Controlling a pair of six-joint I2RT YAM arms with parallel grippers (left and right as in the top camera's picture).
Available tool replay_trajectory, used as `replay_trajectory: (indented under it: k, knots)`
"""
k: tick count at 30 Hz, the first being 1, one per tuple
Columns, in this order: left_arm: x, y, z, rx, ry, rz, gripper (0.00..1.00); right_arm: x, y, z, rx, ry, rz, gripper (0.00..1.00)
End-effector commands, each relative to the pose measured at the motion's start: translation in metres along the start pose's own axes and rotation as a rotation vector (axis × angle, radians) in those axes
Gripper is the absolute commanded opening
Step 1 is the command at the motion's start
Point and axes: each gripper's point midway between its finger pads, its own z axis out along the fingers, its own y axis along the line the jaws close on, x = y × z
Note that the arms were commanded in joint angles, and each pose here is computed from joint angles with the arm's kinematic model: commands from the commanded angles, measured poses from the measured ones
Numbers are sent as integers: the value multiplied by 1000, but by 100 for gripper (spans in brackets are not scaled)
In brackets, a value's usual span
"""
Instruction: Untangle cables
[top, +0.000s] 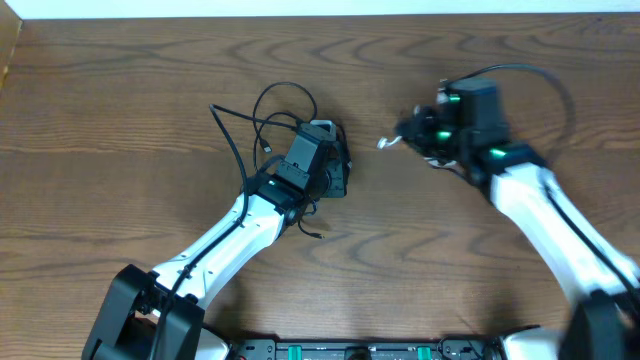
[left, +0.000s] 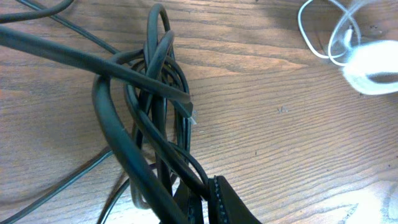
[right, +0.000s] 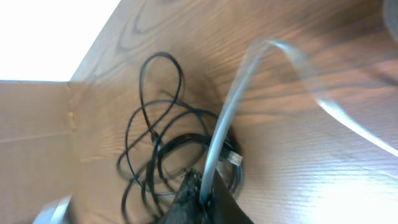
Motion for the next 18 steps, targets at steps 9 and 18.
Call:
replay_trajectory:
  k: [9, 18]
  knots:
    - [1, 1, -2, -9, -4, 22, 8, -54, -104, -17, 482, -205, -213, 1]
    - [1, 1, -2, -9, -4, 19, 7, -68, -154, 24, 539, -183, -191, 49]
